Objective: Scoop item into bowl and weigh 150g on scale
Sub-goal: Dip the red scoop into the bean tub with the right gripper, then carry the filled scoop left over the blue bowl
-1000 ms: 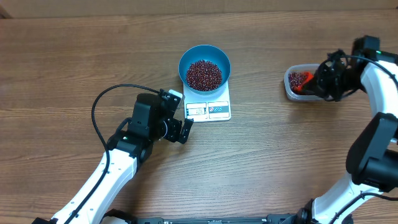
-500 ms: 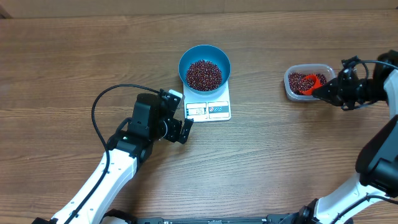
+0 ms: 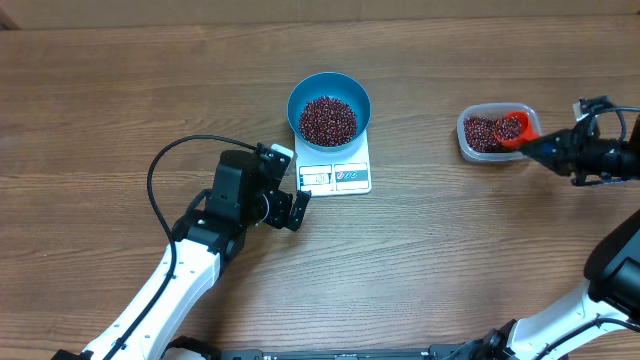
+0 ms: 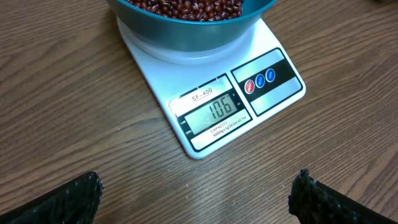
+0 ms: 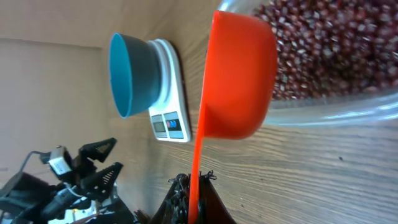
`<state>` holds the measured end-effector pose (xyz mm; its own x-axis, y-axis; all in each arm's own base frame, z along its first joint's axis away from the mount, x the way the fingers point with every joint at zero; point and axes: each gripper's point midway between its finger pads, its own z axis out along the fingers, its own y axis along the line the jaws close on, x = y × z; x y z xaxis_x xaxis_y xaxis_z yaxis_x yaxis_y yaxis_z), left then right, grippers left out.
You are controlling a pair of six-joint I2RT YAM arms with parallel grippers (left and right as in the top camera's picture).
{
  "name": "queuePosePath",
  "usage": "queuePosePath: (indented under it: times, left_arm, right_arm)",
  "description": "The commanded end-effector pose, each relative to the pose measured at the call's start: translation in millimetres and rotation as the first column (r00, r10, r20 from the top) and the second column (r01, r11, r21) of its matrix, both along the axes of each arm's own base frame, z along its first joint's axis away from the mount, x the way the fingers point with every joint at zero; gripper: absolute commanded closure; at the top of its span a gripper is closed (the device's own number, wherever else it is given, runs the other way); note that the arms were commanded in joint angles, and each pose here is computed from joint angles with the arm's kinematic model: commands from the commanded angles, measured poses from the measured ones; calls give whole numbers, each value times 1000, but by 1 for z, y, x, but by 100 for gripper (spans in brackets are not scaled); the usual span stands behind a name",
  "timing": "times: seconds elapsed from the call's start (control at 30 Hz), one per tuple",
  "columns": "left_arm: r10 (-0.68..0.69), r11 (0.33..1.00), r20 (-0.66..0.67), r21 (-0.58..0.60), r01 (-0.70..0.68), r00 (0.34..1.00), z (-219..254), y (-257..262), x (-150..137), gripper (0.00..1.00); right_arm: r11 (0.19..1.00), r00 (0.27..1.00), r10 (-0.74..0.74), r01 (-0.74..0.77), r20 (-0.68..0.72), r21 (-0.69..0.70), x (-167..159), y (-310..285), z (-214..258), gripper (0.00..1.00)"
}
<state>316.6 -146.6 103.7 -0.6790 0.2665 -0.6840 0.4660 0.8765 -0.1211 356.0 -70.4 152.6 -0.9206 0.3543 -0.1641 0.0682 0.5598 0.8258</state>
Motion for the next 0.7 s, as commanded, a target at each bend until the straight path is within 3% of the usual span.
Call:
queuePosePath:
  times: [0.0,0.33,0.67]
  left_arm:
    - [10,1000,-8,1,-10,1000,-3,1,0,0]
    - [9,1000,-8,1,-9,1000,-3,0,0,0]
    - [9,1000,-8,1,-9,1000,-3,0,0,1]
  right_arm:
    - [997,995,-1,-7,102,74,6,6,18,96]
    - [979,983,1,-38,185,200,10,27,44,96]
    - [931,958,178,-238,225,277,30,121,57,96]
